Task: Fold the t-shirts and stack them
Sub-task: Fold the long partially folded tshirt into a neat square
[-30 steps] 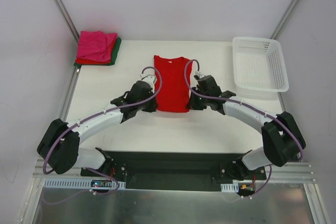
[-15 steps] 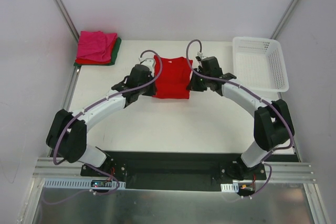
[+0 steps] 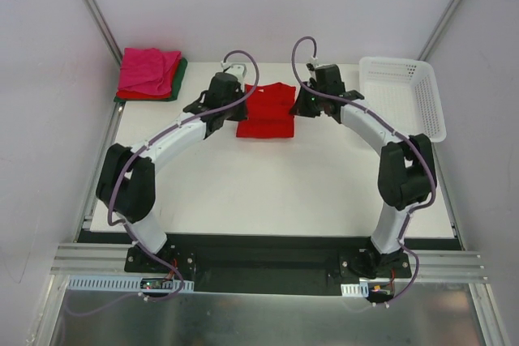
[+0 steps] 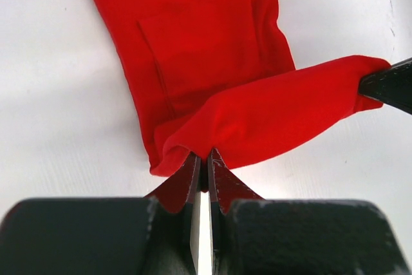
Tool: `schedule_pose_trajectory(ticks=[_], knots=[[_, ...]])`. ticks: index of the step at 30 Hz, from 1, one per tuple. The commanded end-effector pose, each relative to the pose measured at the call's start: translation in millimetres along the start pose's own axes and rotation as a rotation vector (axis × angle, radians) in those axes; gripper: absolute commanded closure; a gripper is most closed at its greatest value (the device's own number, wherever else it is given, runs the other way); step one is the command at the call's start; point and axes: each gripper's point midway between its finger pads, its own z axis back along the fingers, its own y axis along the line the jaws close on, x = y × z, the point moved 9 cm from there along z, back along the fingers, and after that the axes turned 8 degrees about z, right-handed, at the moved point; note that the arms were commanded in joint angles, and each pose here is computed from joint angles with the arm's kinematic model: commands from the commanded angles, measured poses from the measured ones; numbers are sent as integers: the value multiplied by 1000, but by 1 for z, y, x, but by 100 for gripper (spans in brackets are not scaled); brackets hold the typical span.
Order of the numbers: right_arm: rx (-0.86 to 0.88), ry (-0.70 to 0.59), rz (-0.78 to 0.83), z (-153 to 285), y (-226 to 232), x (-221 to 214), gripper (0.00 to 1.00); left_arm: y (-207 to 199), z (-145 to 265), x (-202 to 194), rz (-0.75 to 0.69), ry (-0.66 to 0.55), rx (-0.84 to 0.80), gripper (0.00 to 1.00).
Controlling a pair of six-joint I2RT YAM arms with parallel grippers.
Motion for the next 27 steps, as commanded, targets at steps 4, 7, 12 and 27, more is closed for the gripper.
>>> schedule_pose_trajectory(ticks=[4, 7, 12, 27], knots=[[59, -108, 9, -10, -12, 49, 99, -9, -22, 42, -20, -75, -32, 100], [85, -126, 4, -23, -19, 61, 99, -4, -34, 51, -11, -83, -23, 100], [142, -147, 18, -46, -29, 80, 99, 9, -53, 61, 6, -99, 5, 100], [260, -200, 36, -76, -49, 104, 99, 40, -93, 75, 69, -146, -12, 100]])
